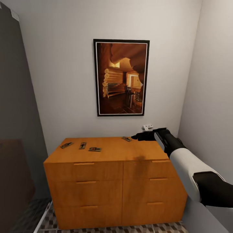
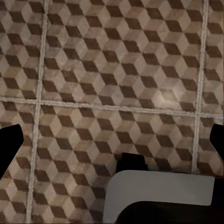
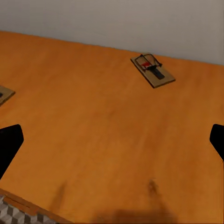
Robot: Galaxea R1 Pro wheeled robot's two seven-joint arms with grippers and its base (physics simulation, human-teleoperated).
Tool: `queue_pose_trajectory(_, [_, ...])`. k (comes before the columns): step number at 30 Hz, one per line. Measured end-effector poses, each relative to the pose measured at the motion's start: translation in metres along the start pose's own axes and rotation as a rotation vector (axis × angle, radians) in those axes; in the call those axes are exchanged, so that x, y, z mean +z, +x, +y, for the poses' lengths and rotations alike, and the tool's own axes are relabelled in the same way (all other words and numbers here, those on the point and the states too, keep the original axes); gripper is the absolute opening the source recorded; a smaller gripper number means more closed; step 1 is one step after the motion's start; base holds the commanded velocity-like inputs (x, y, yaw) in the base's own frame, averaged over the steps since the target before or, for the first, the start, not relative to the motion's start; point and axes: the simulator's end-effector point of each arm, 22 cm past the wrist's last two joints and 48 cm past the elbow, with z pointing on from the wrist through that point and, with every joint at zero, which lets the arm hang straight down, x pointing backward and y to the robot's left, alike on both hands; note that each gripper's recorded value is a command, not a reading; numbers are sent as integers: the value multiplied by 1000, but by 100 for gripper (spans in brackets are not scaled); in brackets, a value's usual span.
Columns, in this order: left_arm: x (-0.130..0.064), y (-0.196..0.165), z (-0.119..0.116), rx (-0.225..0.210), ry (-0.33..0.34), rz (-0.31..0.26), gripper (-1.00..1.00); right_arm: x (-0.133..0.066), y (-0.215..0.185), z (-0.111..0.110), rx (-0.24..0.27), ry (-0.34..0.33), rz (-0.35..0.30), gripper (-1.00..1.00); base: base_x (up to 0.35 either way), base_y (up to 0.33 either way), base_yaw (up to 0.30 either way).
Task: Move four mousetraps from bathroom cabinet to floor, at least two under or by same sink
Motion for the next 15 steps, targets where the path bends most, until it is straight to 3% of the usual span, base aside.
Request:
queue_pose_trajectory(7, [-3,44,9,4,-14,94,100,3,10,-4,9,2,14,100,52,0,0])
queue_pose_trajectory(15, [-8,71,10,6,-18,152,100,0,14,-16,13,19,19,100,6,0,0])
